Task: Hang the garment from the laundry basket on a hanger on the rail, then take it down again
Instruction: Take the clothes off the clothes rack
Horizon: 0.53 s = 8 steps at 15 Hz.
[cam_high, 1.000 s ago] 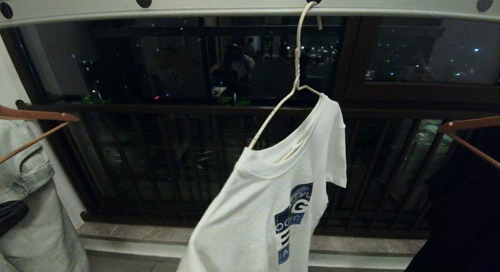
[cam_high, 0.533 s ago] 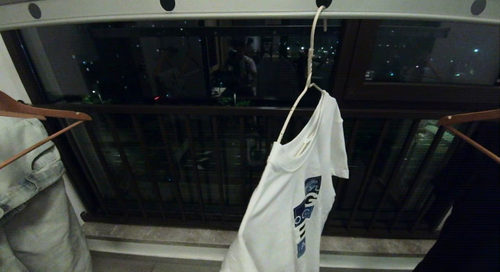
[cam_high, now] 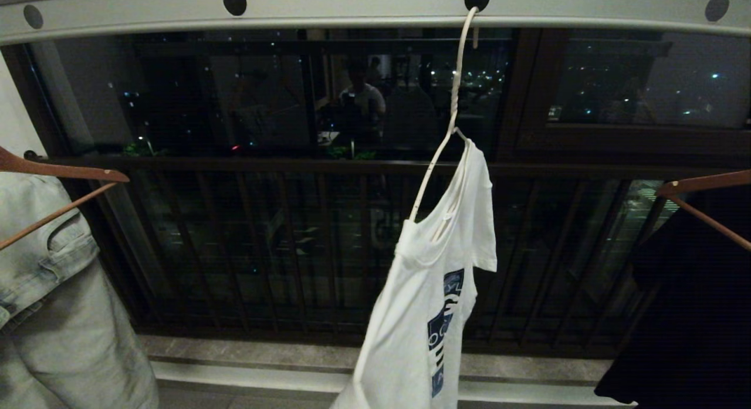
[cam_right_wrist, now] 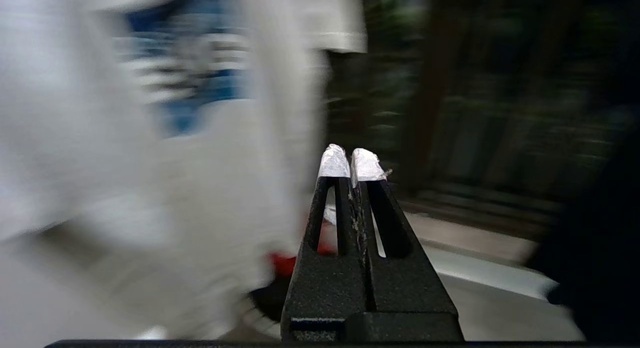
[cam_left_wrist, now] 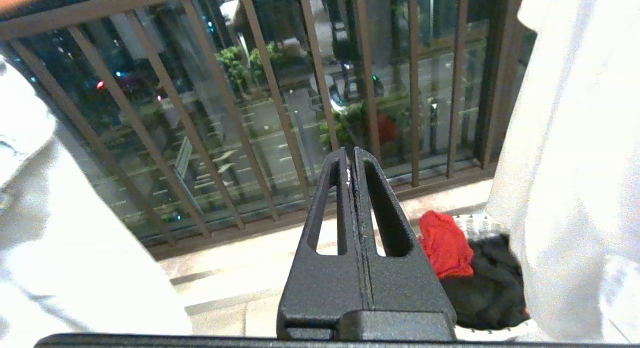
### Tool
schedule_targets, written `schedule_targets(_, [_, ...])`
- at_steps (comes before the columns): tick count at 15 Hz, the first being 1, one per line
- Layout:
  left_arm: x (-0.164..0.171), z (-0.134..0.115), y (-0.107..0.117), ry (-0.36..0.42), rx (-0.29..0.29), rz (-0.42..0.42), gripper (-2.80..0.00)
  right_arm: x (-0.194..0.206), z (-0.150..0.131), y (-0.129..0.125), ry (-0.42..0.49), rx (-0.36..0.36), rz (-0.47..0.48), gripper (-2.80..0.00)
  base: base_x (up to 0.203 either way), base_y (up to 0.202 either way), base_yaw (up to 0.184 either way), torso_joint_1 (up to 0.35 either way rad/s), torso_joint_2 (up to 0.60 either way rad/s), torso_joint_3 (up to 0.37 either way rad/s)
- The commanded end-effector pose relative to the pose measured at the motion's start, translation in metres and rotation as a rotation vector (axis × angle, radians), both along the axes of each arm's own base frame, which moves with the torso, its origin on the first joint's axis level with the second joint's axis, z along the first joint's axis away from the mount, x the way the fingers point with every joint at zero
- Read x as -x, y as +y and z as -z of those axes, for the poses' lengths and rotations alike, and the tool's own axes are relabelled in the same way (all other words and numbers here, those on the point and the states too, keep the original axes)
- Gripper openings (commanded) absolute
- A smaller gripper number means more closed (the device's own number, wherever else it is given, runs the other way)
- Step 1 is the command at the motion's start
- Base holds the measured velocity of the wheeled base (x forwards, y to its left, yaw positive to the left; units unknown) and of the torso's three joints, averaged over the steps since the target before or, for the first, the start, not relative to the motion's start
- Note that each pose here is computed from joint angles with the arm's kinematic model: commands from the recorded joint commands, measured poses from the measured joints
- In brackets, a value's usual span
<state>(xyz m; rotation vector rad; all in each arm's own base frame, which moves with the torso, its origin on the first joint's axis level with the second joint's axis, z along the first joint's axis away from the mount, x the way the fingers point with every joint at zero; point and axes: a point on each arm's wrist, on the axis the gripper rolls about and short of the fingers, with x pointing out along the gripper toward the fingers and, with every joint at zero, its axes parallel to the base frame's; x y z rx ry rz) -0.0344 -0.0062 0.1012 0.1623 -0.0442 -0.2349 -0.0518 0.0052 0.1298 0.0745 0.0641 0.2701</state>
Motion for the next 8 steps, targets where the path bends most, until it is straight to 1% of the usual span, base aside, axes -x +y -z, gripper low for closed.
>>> schedule_targets(1, [-0.007, 0.011, 0.000, -0.028, 0.082, 0.009, -2.80, -0.013, 0.026, -0.002, -0.039, 0.019, 0.097, -2.80, 0.000, 0.000, 0.000, 0.000, 0.00, 0.000])
schedule_targets(2, [-0.007, 0.012, 0.000, -0.019, 0.094, 0.009, -2.80, -0.020, 0.037, -0.003, -0.048, 0.054, 0.144, -2.80, 0.000, 0.000, 0.000, 0.000, 0.00, 0.000])
schedule_targets(3, [-0.007, 0.011, 0.000, -0.019, 0.095, 0.005, -2.80, -0.026, 0.048, -0.004, -0.053, 0.105, 0.191, -2.80, 0.000, 0.000, 0.000, 0.000, 0.00, 0.000])
schedule_targets(4, [-0.008, 0.012, 0.001, -0.018, 0.093, -0.018, -2.80, -0.029, 0.054, -0.005, -0.064, 0.145, 0.244, -2.80, 0.000, 0.000, 0.000, 0.000, 0.00, 0.000])
schedule_targets(5, [-0.008, 0.013, 0.002, -0.010, 0.082, -0.055, -2.80, -0.029, 0.055, -0.005, -0.067, 0.144, 0.258, -2.80, 0.000, 0.000, 0.000, 0.000, 0.00, 0.000])
schedule_targets(7, [-0.008, 0.015, 0.003, 0.014, 0.058, -0.125, -2.80, -0.029, 0.054, -0.006, -0.061, 0.096, 0.269, -2.80, 0.000, 0.000, 0.000, 0.000, 0.00, 0.000])
schedule_targets(8, [-0.008, 0.017, 0.004, 0.017, 0.035, -0.171, -2.80, -0.029, 0.054, -0.006, -0.062, 0.090, 0.270, -2.80, 0.000, 0.000, 0.000, 0.000, 0.00, 0.000])
